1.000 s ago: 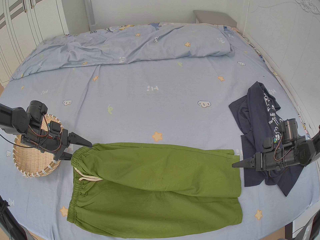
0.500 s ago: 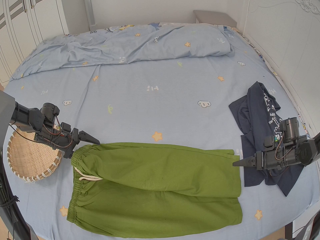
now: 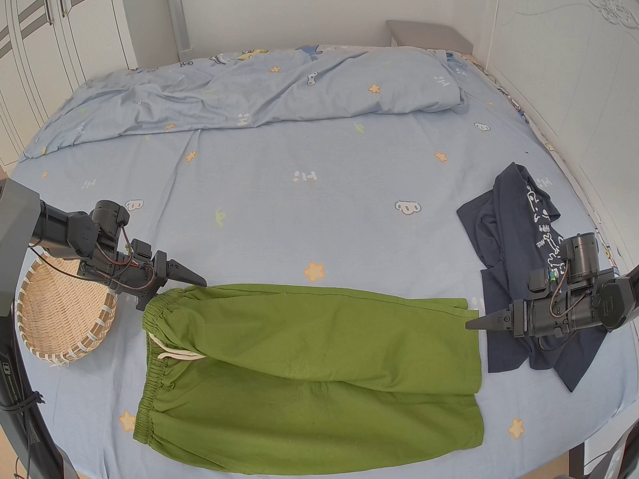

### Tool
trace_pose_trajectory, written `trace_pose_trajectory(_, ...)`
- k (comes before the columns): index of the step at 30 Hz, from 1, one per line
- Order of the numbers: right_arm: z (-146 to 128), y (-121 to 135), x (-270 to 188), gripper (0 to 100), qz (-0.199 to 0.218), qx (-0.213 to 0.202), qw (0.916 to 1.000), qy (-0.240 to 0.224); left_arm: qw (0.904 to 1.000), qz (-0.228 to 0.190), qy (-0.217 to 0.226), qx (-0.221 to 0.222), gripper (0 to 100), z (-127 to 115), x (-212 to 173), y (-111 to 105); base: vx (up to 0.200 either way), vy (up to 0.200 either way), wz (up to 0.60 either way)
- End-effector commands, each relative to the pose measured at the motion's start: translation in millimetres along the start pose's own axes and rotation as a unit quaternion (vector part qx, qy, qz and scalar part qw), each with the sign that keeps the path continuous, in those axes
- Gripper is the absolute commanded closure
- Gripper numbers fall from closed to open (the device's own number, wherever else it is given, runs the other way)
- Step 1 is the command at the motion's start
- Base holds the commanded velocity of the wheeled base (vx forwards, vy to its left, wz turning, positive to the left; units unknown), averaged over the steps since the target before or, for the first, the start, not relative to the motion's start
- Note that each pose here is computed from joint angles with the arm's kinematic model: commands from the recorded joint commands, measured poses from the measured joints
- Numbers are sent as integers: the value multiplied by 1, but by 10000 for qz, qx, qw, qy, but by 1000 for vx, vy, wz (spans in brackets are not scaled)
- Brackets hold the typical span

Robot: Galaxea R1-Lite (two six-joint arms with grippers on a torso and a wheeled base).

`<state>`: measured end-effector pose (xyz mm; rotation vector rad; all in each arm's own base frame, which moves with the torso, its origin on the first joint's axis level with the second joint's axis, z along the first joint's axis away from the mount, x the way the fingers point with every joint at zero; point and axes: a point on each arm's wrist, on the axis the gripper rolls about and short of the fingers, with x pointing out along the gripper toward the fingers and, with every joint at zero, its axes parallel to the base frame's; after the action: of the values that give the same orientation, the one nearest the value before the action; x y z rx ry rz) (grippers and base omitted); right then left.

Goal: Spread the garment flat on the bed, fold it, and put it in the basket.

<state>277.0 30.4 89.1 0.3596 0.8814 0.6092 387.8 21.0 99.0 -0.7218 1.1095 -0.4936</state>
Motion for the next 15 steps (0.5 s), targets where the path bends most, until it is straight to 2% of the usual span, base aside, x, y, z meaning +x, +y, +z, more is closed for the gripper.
trace_pose_trajectory(1, 0, 1, 0, 0, 8, -10, 10000, 0, 10000, -2, 16, -15, 100, 0, 1, 1, 0, 0, 0)
trace_pose_trajectory(7, 0, 0, 0, 0, -3, -10, 10000, -12, 9999, -39, -74, 94, 100, 1, -3, -5, 0, 0, 0)
trace_pose_trajectory(15, 1, 1, 0, 0, -10, -20, 10000, -25, 9966, -182, -538, 594, 100, 3, -34, -38, 0, 0, 0)
